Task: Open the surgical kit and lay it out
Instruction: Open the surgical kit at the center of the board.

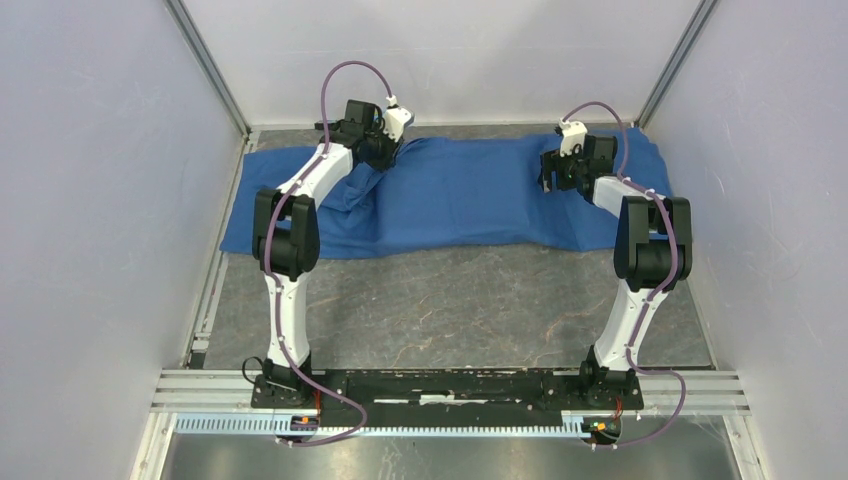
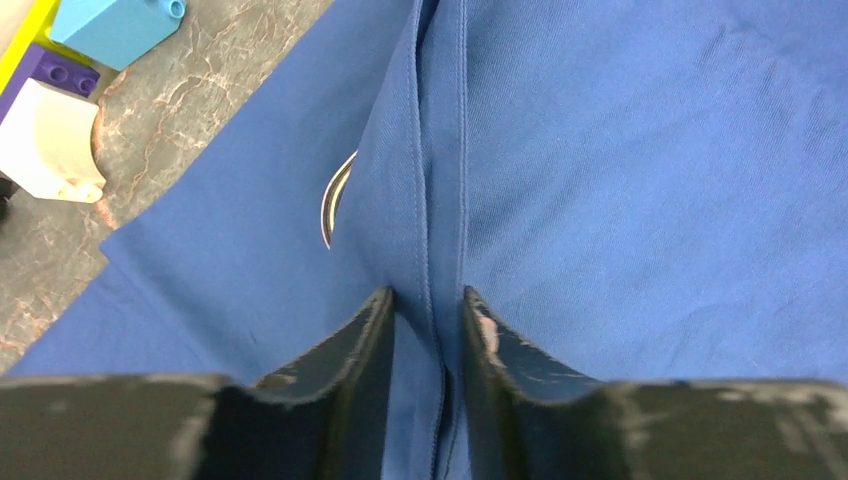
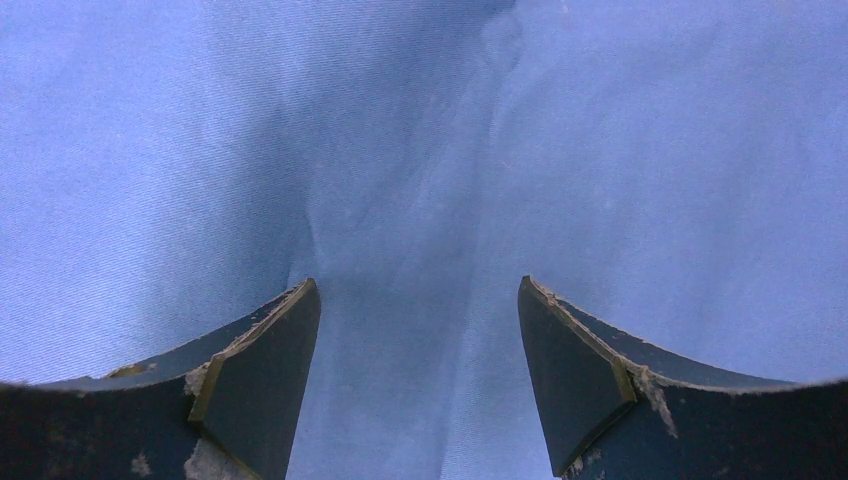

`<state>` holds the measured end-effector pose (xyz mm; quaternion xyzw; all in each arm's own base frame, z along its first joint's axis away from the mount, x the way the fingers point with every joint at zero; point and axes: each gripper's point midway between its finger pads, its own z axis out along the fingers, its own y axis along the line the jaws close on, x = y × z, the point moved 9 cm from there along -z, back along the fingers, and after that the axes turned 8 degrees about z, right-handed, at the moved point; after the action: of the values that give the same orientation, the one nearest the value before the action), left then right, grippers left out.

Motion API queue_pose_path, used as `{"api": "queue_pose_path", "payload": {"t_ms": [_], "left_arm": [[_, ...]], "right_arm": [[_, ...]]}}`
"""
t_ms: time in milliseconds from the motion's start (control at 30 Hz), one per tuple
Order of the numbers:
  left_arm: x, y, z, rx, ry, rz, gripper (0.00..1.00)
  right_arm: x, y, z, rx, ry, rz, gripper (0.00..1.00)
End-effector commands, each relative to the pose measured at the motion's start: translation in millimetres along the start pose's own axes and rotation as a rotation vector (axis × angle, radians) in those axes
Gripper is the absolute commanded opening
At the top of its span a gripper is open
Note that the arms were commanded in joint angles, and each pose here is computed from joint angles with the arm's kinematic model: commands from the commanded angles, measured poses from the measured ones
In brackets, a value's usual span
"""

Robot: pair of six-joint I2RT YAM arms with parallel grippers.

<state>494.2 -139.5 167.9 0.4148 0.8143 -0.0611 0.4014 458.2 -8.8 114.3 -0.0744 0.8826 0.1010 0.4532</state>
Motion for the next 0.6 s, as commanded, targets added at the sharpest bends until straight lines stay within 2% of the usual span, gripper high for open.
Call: {"api": "queue_pose_path", "payload": {"t_ms": [0, 133, 333, 567], "left_arm": [[-19, 10, -7, -0.035, -0.061, 0.036, 0.29], [-22, 9, -11, -0.018, -0.062, 0.049, 0.03], [-44, -1, -49, 0.02, -0.157, 0.141, 0.02], [-43, -68, -106, 0.131, -0.202, 0.415, 0.02]], "right_arm": [[-19, 1, -12, -0.001, -0.068, -0.034, 0.79], [-28, 3, -16, -0.009, -0.087, -0.037, 0.79], [-57, 14, -37, -0.079, -0.186, -0.07, 0.79], [-83, 44, -69, -0.354, -0.304, -0.201, 0.8]]}}
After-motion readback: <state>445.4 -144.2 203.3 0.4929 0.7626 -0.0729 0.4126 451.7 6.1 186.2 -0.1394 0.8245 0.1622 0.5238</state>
